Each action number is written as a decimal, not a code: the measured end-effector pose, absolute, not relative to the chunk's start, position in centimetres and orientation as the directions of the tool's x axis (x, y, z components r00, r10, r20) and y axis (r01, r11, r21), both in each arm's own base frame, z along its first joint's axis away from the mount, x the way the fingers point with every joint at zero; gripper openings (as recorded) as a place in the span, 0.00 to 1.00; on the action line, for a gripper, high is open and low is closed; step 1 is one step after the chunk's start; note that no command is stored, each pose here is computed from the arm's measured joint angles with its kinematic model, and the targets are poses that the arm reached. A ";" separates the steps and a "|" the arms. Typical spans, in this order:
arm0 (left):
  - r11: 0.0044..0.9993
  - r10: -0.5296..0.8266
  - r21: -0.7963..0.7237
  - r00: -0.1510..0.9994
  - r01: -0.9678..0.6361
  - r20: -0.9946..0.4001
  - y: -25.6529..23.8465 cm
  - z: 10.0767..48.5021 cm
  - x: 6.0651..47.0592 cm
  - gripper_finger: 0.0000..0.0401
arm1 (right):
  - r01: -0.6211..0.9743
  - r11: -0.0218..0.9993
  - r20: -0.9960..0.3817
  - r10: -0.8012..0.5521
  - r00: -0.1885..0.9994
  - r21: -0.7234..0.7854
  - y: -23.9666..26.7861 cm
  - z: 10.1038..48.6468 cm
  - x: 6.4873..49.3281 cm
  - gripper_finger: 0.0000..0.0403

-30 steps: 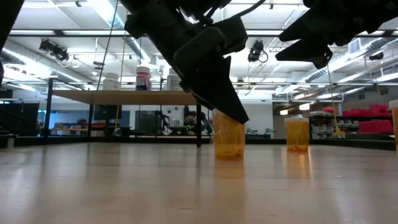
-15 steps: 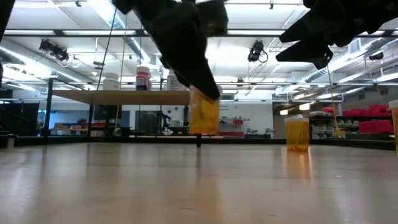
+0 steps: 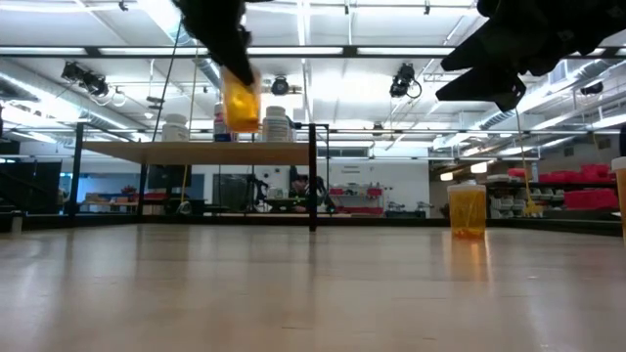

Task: Pick and place medicine bottles onto shelf by color
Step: Put the center orange pill bottle on the shelf

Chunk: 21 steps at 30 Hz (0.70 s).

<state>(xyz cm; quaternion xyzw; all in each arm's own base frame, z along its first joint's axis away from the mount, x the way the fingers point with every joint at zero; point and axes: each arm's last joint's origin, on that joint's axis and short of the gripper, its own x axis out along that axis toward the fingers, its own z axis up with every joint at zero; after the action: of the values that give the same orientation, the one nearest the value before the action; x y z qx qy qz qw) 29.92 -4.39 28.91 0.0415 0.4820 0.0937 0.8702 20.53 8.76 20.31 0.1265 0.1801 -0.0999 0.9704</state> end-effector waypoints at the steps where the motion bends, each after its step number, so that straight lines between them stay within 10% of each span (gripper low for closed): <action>1: 0.974 0.224 0.177 0.503 -0.140 -0.835 -4.0 29.2 29.4 0.58 | 0.240 0.948 -0.375 -0.149 0.915 0.210 8.8 20.3 20.5 0.63; 21: 0.879 0.409 0.254 0.365 -0.404 -0.836 1.5 34.0 21.0 0.58 | 0.242 0.946 -0.382 -0.146 0.912 0.216 8.8 20.2 20.5 0.63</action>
<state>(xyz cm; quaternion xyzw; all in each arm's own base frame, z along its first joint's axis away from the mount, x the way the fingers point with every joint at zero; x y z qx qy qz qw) 21.02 1.47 33.99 0.0027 0.5069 0.2460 0.8261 20.50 8.75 20.23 0.1303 0.1838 -0.1001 0.9691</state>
